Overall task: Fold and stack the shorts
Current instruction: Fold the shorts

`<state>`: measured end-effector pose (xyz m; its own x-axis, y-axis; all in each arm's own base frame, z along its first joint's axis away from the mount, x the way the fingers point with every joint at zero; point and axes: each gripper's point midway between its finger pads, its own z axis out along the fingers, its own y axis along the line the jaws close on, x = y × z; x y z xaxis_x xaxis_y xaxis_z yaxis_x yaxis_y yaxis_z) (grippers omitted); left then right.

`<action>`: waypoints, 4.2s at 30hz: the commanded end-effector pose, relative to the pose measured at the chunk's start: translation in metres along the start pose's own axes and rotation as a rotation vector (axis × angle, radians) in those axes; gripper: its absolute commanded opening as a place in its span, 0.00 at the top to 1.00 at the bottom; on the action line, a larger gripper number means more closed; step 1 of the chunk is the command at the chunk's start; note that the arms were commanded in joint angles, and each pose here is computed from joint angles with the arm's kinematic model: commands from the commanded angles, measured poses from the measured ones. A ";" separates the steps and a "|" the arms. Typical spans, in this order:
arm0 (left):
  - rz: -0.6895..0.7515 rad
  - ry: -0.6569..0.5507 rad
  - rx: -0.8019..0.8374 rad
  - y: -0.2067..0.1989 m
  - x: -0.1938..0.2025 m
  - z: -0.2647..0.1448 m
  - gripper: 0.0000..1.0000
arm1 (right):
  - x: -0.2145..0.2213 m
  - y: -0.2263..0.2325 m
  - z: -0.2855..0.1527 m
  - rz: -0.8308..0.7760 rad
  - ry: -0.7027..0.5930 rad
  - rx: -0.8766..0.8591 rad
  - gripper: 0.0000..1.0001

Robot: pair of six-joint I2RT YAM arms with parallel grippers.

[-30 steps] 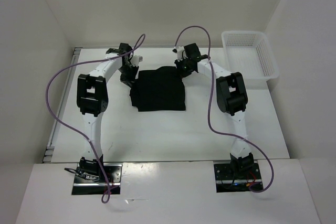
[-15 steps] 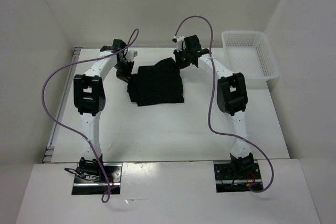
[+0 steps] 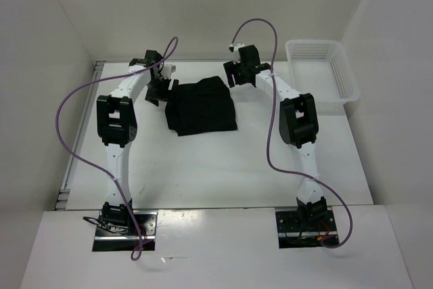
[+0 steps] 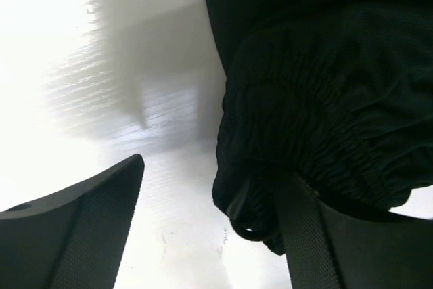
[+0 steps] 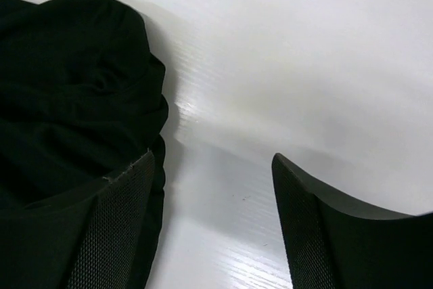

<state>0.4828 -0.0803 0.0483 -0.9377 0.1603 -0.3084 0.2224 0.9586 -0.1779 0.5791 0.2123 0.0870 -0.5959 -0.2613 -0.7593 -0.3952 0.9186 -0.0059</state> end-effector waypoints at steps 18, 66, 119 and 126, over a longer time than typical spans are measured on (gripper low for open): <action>-0.091 -0.363 -0.157 0.068 -0.032 -0.156 0.00 | 0.027 -0.015 -0.133 -0.144 -0.008 0.089 0.12; -0.392 -0.301 -0.116 0.129 0.113 -0.161 0.00 | 0.078 0.069 -0.161 0.150 0.066 -0.309 0.00; -0.440 -0.346 -0.125 0.140 0.120 -0.189 0.00 | -0.049 0.005 -0.253 -0.177 -0.148 0.079 0.00; -0.432 -0.358 -0.077 0.139 0.108 -0.186 0.00 | -0.004 -0.052 -0.283 -0.153 -0.105 0.342 0.00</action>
<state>0.3529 0.1158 0.1530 -0.8019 -0.3334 -0.4958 -0.2263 0.9375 -0.2645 0.4118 0.1245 0.3005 -0.3772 -0.3531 -0.8562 -0.3269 0.9157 -0.2336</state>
